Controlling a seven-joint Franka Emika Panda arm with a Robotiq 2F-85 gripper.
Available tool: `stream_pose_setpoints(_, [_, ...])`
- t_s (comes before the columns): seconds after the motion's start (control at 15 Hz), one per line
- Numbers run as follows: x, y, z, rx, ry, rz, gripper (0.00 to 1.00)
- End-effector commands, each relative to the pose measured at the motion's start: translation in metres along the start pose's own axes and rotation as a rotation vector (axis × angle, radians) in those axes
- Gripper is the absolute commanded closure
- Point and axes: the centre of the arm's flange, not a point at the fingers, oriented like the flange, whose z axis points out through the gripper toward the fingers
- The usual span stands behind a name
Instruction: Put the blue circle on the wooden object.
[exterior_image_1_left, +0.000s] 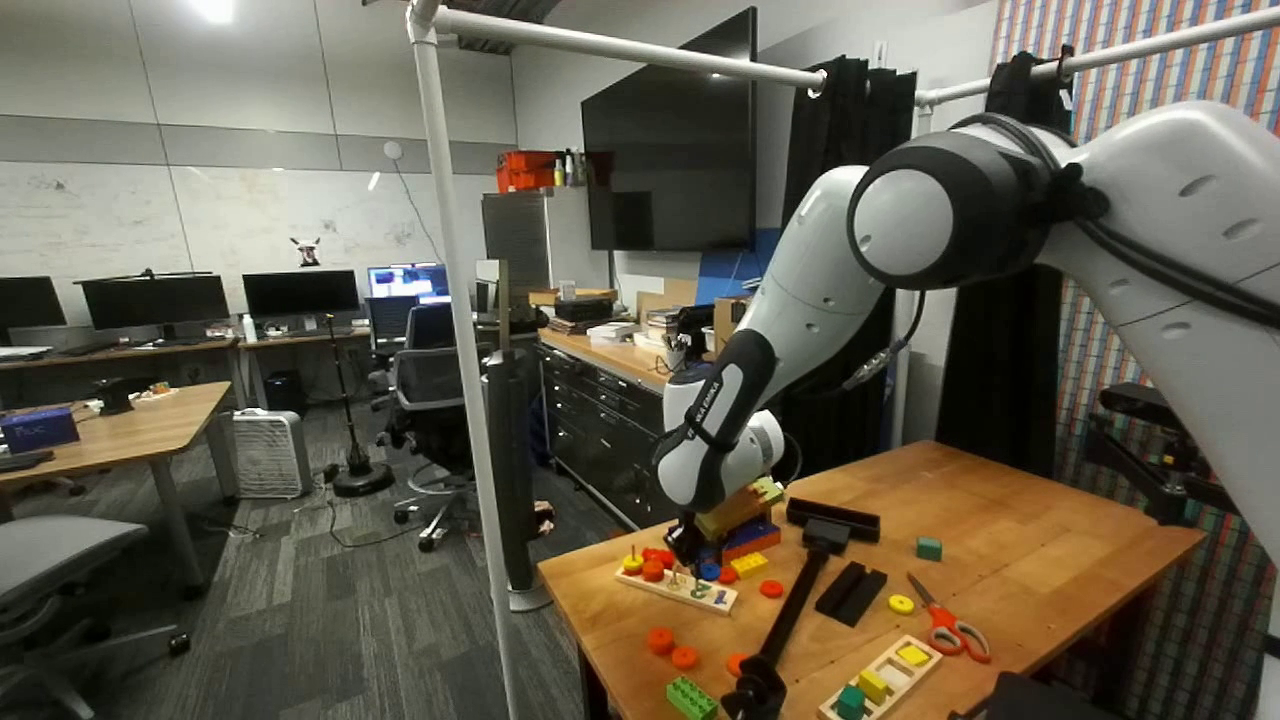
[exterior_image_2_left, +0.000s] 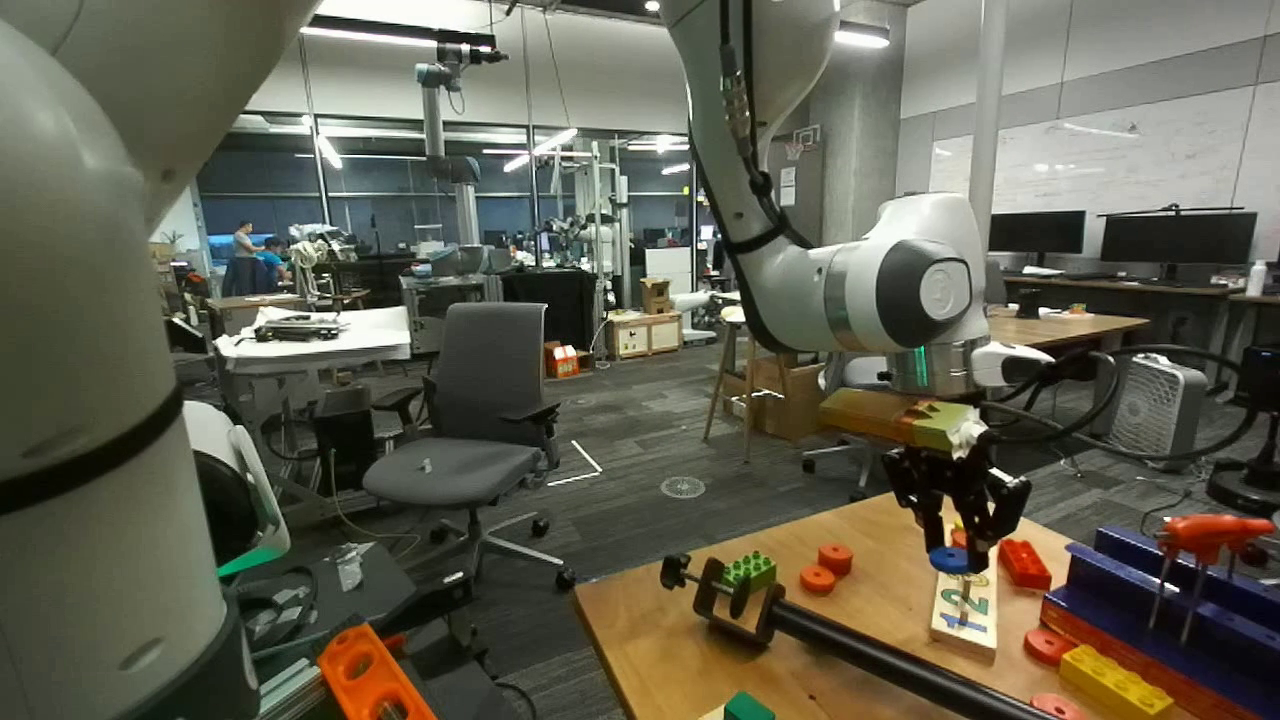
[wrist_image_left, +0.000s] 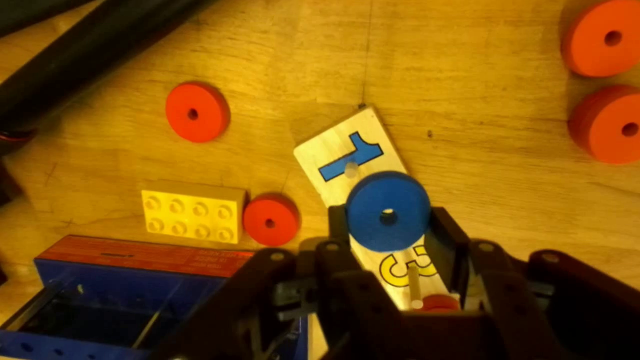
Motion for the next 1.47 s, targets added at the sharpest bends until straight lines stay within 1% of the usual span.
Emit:
stream_pose_setpoints(0.0, [0.024, 0.003, 0.009, 0.001, -0.012, 0.021, 0.81])
stream_pose_setpoints(0.93, [0.051, 0.005, 0.035, 0.027, -0.044, 0.040, 0.81])
stream_pose_setpoints(1.4, [0.058, 0.004, 0.036, 0.036, -0.049, 0.042, 0.82])
